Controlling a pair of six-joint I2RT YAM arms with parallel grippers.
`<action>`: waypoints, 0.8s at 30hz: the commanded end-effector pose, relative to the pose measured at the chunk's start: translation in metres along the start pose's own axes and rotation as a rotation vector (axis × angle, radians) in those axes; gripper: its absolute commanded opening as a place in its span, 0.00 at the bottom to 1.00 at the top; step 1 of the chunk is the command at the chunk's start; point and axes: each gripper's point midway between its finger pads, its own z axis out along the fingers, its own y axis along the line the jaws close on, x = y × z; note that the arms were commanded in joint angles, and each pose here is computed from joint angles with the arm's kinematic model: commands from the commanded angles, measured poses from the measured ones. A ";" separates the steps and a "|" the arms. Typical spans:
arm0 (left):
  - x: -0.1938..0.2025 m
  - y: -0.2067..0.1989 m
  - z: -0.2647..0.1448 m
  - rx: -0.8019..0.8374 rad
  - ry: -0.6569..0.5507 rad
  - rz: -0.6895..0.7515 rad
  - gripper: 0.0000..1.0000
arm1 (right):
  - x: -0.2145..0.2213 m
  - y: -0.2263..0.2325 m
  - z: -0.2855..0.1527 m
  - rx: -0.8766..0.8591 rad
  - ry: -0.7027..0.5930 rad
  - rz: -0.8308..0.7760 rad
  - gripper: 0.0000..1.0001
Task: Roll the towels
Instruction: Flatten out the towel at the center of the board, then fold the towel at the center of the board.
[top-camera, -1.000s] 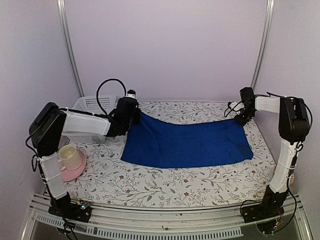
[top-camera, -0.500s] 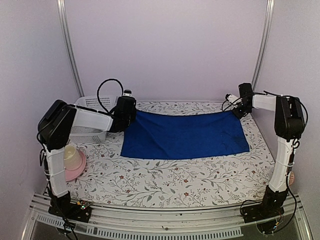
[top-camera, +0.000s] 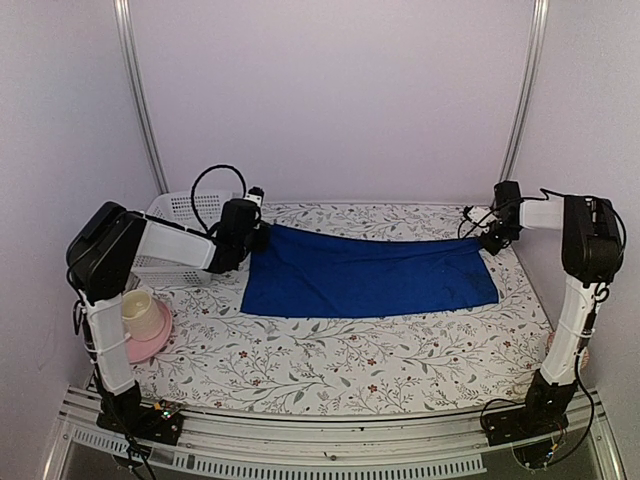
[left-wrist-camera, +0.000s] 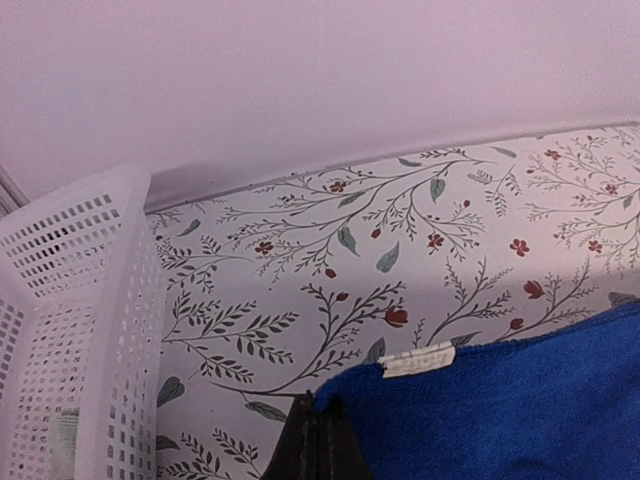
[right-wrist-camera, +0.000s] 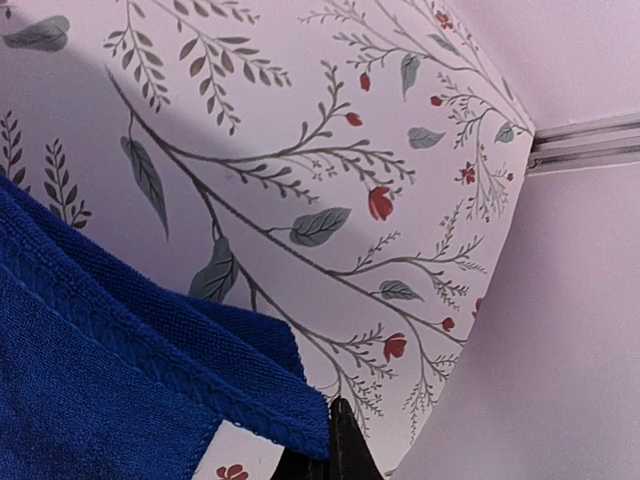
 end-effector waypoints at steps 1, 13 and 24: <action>-0.018 0.012 -0.001 -0.016 -0.049 -0.026 0.00 | -0.014 -0.044 -0.021 0.141 -0.066 0.032 0.02; 0.000 0.016 0.029 -0.097 -0.033 -0.008 0.00 | -0.022 -0.061 -0.005 0.181 -0.059 0.076 0.02; -0.008 0.020 0.031 -0.124 -0.049 0.023 0.00 | -0.022 -0.031 0.000 0.095 -0.038 -0.004 0.04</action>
